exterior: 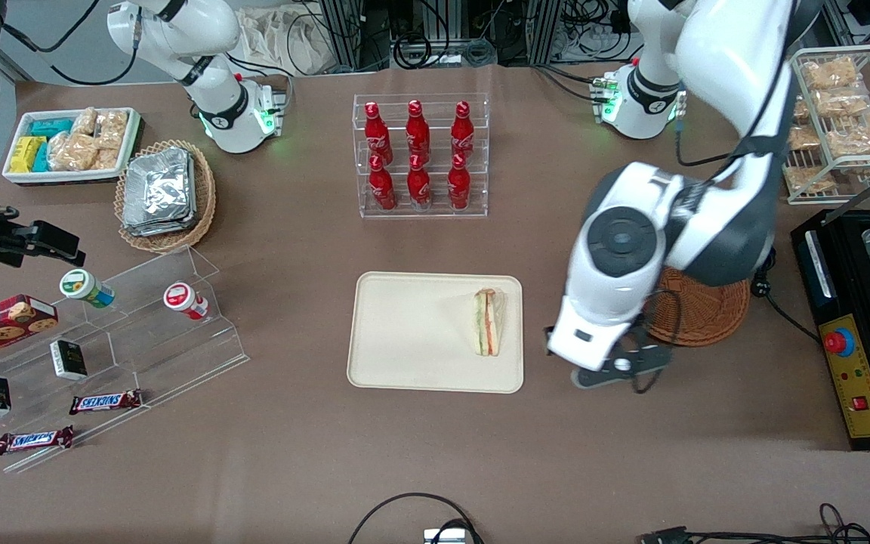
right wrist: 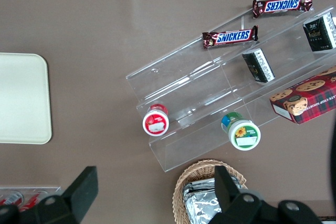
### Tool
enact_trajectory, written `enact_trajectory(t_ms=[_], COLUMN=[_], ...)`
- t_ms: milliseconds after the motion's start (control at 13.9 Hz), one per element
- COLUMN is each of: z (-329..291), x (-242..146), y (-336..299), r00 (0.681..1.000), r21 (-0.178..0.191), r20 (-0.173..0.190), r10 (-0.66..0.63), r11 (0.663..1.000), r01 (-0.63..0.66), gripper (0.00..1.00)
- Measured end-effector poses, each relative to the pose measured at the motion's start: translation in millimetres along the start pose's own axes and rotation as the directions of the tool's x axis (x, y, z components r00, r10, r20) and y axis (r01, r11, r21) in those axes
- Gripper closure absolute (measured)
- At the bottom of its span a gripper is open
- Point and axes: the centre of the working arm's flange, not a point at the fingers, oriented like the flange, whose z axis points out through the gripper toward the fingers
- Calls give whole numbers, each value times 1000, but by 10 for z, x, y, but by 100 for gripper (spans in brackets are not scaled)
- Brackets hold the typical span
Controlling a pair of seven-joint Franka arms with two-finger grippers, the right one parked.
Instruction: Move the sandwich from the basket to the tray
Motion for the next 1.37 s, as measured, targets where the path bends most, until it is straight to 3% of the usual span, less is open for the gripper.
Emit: enact_trajectory(t_ms=[647, 1078, 1366], z=[-657, -997, -1186], x=[415, 318, 31], y=[-1417, -2404, -2885], r00=[996, 988, 971], r21=[-47, -72, -84], r20=[44, 44, 59], r10=[82, 145, 232], r11=[996, 987, 970], r01=[-79, -142, -227], gripper=[0, 0, 0])
